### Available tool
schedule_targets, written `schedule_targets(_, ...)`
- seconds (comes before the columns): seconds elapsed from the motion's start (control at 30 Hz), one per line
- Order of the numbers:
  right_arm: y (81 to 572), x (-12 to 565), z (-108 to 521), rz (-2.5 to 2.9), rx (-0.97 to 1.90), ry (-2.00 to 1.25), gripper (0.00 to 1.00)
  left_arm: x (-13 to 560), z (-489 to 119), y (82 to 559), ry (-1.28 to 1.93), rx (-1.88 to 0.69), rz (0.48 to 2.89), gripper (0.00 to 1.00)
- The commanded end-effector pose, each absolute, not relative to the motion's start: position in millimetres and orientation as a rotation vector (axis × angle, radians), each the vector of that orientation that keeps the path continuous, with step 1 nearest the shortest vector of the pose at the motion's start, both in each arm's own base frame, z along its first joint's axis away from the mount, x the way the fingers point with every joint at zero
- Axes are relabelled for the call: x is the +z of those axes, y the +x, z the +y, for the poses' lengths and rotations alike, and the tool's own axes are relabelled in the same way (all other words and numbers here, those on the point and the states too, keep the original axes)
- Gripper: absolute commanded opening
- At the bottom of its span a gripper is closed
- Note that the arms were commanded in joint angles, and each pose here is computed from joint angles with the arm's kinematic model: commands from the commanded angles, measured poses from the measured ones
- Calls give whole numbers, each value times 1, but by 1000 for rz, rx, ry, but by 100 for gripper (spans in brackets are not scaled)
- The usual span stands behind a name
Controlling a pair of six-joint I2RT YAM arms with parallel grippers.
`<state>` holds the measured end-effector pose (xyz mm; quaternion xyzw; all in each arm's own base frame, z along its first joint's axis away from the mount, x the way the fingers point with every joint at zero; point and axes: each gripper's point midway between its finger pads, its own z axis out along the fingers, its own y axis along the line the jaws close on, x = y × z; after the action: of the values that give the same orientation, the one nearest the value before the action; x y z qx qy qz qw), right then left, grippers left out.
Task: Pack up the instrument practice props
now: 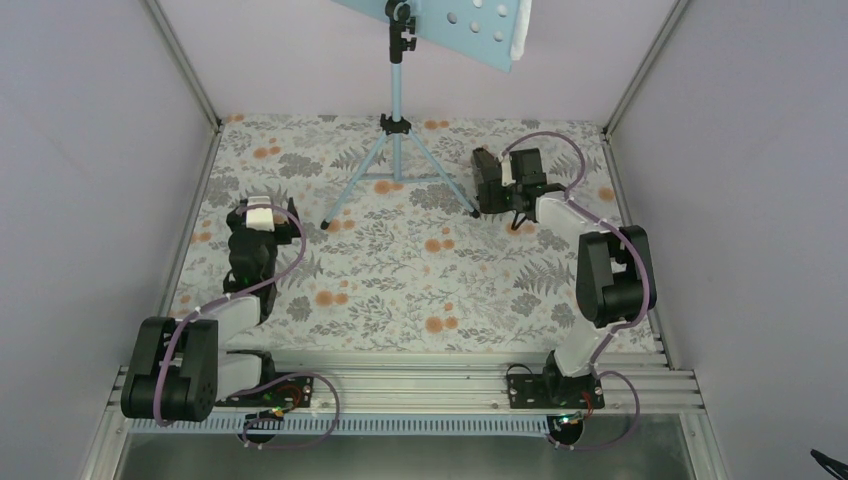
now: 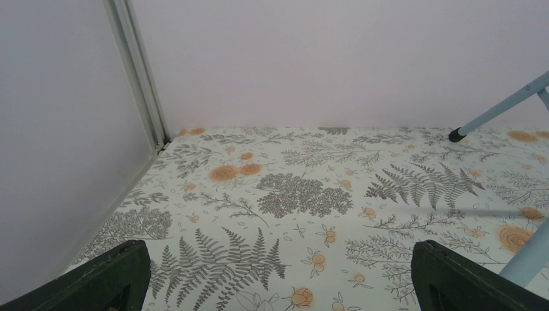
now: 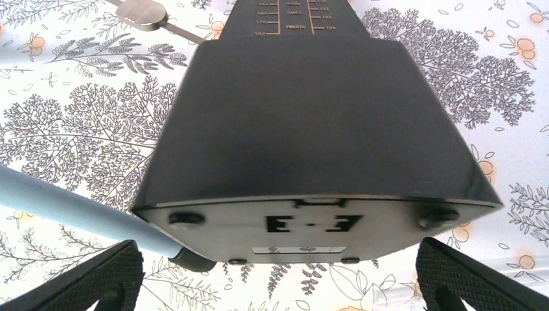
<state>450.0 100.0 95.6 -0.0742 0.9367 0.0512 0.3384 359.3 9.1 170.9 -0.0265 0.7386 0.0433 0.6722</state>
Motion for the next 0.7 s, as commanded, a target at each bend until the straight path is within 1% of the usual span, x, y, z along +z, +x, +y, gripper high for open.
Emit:
schedule_targets(0.0, 461, 110, 101, 2383, 110, -205, 100, 180, 5, 366, -37, 88, 1643, 100)
schedule_targets(0.53, 490, 126, 108, 2231, 115, -219, 100, 177, 2, 371, -19, 82, 1658, 100)
schedule_targets(0.67, 488, 121, 107, 2231, 105, -235, 95, 177, 2, 371, -17, 83, 1659, 100)
